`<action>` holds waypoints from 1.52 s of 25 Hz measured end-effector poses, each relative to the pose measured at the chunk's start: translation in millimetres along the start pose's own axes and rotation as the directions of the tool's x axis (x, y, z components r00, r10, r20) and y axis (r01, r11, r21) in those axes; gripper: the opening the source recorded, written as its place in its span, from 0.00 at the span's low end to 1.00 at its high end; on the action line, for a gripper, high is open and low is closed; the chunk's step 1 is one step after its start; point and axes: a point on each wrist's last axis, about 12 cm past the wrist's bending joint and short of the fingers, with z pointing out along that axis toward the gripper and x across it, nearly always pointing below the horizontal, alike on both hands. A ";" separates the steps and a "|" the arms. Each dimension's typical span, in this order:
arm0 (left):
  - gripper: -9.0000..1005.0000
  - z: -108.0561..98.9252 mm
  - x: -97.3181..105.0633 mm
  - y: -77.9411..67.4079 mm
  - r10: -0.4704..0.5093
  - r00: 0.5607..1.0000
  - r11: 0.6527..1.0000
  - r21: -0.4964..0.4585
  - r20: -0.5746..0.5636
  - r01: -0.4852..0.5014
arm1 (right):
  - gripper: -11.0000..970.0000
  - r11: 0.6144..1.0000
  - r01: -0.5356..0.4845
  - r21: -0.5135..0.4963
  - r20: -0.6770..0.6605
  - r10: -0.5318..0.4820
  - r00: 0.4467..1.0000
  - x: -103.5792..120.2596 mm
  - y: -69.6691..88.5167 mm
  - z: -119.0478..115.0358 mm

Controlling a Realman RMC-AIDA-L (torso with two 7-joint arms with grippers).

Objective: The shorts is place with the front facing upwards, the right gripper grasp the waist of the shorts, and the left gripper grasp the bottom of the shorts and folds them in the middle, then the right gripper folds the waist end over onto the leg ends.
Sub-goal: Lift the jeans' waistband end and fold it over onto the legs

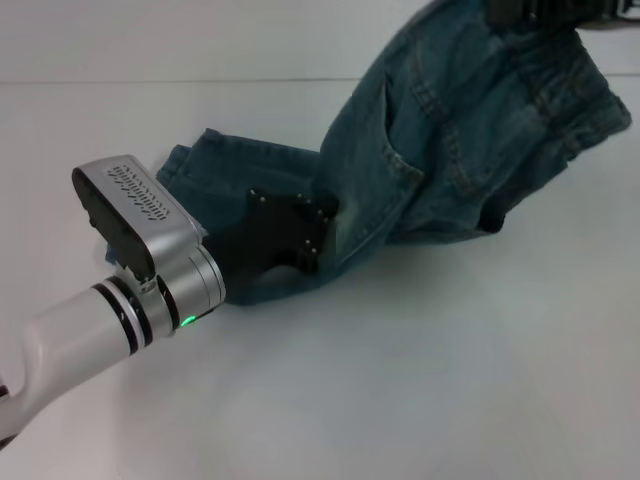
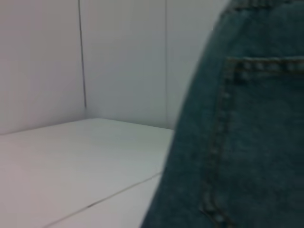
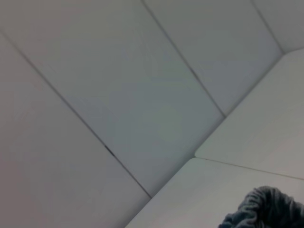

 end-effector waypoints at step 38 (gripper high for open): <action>0.01 -5.8 -6.0 -36.4 -0.018 0.996 0.969 0.246 0.083 -0.003 | 0.12 0.988 0.152 0.028 -0.221 -0.142 0.965 -41.0 18.7 121.0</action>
